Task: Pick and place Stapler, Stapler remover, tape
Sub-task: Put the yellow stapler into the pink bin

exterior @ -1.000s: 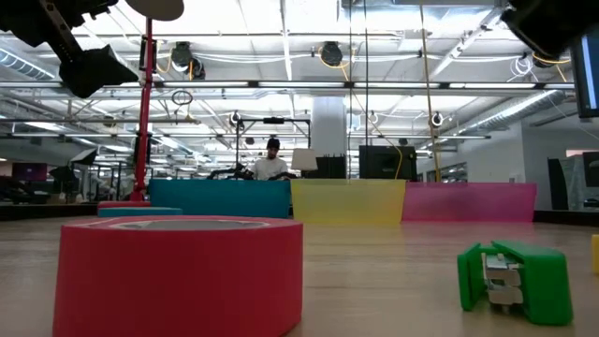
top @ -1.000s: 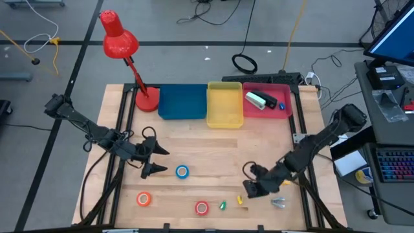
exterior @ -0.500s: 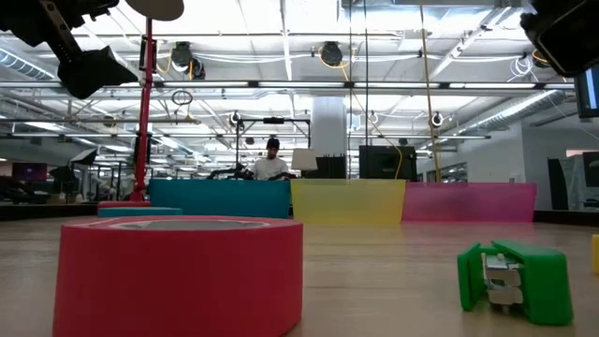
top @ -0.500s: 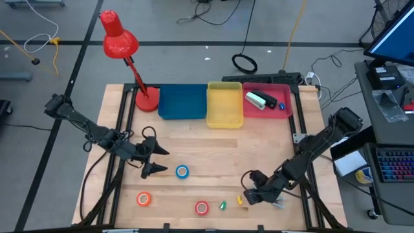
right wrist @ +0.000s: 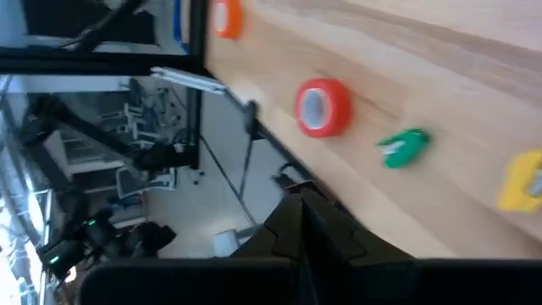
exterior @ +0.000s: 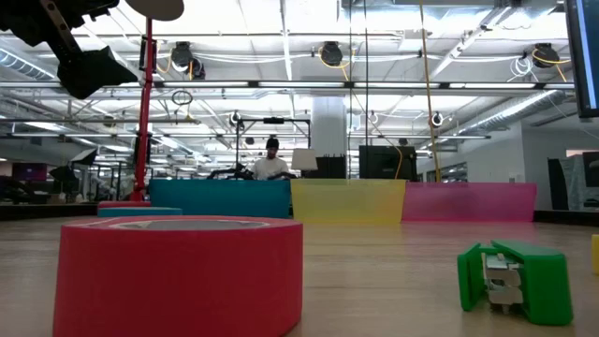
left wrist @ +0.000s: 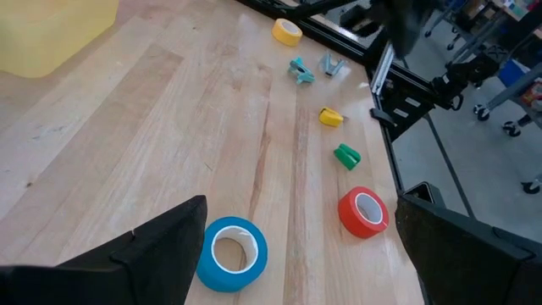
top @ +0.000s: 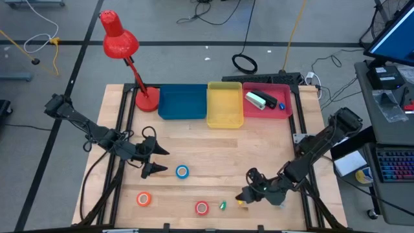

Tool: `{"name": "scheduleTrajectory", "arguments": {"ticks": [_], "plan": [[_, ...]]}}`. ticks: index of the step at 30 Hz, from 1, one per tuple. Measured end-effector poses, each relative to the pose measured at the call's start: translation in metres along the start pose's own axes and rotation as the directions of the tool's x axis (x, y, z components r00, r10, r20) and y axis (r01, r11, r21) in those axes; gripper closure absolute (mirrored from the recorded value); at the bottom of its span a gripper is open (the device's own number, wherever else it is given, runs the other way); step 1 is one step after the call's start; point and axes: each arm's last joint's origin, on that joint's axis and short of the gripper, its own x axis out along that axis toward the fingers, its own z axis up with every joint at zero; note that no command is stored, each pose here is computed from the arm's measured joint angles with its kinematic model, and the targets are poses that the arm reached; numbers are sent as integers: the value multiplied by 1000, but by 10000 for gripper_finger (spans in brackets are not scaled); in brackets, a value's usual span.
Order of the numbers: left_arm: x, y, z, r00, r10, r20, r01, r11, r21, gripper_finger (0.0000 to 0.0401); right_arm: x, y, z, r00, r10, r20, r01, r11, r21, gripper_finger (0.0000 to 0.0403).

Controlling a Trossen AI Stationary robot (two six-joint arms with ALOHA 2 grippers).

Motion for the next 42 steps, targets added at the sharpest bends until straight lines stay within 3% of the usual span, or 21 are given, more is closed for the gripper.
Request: {"name": "scheduleTrajectory", "arguments": {"ticks": [4, 8, 10, 13, 16, 22, 32, 36, 39, 42], "plan": [[0, 0, 0, 1000, 0, 1, 0, 1000, -19, 22, -2, 29, -7, 1000, 16, 18, -15, 999, -32, 399], [0, 0, 0, 1000, 0, 1, 0, 1000, -23, 22, 4, 54, -21, 998, -64, -19, 64, 997, -43, 399], [0, 0, 0, 1000, 0, 1, 0, 1000, -23, 22, 9, 59, -28, 982, -181, -52, 181, 983, -19, 399], [0, 0, 0, 1000, 0, 1, 0, 1000, -17, 22, 11, 52, -35, 912, -406, -54, 407, 913, 2, 399], [0, 0, 0, 1000, 9, 7, -9, 1000, -7, 22, 16, 42, -36, 864, -498, -80, 502, 863, 52, 399], [0, 0, 0, 1000, 16, 13, -16, 1000, -6, 22, 23, 37, -37, 887, -452, -98, 459, 885, 77, 399], [0, 0, 0, 1000, 15, 11, -15, 1000, 13, 22, 41, 21, -38, 949, -264, -170, 250, 963, -100, 399], [0, 0, 0, 1000, 15, 10, -15, 1000, 14, 22, 48, 7, -34, 949, -227, -217, 225, 974, -35, 399], [0, 0, 0, 1000, 15, 10, -15, 1000, 15, 22, 51, -5, -31, 924, -235, -301, 262, 964, 53, 399], [0, 0, 0, 1000, 14, 9, -14, 1000, 18, 22, 51, -14, -30, 914, -273, -299, 305, 950, 64, 400]]}}
